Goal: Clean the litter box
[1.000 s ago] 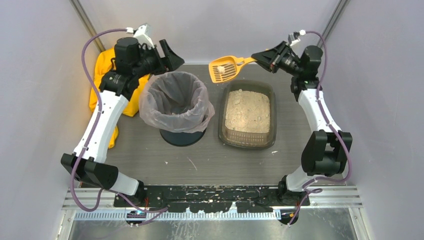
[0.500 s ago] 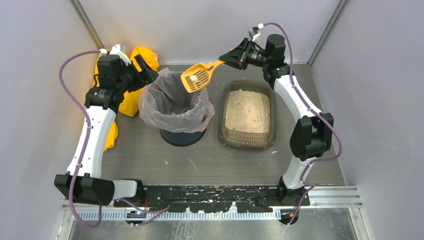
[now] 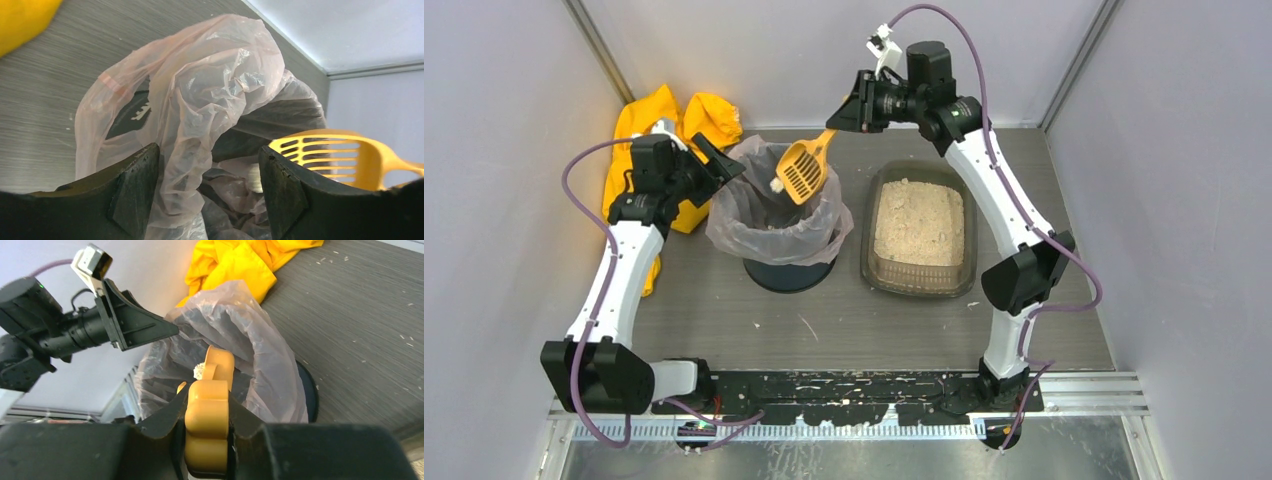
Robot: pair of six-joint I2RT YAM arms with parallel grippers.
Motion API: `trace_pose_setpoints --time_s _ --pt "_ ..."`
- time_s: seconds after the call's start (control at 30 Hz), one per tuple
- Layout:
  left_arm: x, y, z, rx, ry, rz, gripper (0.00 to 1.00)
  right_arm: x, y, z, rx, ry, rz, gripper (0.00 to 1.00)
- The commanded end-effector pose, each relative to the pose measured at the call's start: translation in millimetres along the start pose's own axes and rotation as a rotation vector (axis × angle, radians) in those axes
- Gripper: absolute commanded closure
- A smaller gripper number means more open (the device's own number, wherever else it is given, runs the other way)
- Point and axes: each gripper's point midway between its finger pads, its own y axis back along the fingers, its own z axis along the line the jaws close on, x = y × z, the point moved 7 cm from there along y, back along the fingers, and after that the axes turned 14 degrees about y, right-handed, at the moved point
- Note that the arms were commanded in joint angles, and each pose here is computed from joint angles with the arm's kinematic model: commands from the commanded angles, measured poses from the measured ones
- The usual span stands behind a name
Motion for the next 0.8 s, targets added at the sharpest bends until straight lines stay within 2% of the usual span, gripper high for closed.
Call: trace_pose_setpoints --time_s 0.0,0.13,0.33,0.57,0.67,0.77 --pt "-4 5 -28 0.196 0.07 -0.013 0.29 1 15 8 0.087 0.158 0.039 0.99" --pt "5 1 -35 0.233 0.085 -0.001 0.3 -7 23 16 0.104 0.213 0.006 0.99" --pt "14 -2 -41 0.292 0.123 0.002 0.32 -27 37 35 0.071 0.238 -0.122 0.99" --pt "16 3 -42 0.297 0.107 -0.013 0.33 -69 59 49 -0.102 0.121 -0.345 0.99" --pt "15 6 -44 0.306 0.091 -0.017 0.33 -93 84 42 -0.173 0.061 -0.475 0.99" --pt "8 14 -50 0.312 0.039 -0.046 0.33 -104 113 22 -0.166 0.019 -0.555 0.99"
